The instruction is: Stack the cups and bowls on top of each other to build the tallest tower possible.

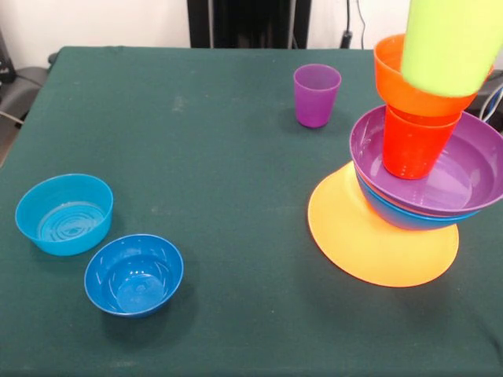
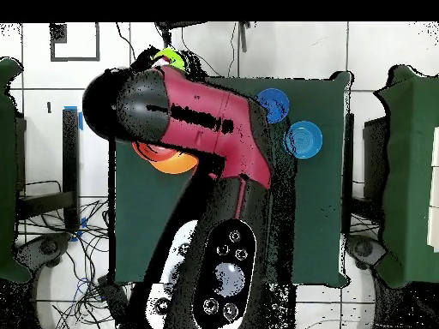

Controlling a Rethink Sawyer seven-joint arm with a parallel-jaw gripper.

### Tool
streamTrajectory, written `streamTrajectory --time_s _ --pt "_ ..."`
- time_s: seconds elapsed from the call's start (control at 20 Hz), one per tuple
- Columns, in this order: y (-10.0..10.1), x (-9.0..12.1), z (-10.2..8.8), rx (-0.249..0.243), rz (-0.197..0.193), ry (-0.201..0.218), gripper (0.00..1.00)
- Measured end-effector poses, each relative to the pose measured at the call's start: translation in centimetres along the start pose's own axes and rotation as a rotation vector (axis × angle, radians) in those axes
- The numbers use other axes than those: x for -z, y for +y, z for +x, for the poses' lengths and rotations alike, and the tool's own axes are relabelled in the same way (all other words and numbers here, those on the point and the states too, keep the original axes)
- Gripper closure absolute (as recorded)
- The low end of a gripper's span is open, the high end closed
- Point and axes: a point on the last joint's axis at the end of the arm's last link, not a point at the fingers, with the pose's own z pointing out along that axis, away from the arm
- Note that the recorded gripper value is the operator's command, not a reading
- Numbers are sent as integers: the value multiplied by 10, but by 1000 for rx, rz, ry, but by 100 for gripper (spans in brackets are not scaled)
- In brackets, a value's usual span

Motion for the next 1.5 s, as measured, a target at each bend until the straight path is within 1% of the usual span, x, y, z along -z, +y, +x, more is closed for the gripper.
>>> streamTrajectory --time_s 0.05,0.45,0.5,0.65,0.9,1.25,1.5 --pt "0 0 5 4 3 4 100" --pt "7 8 20 15 -6 13 100" --pt "7 10 25 17 -6 18 100" --pt "7 12 33 21 -3 24 100" --pt "5 16 39 20 -3 32 100" --pt "-4 19 49 12 7 50 100" --pt "-14 14 58 9 26 61 100"
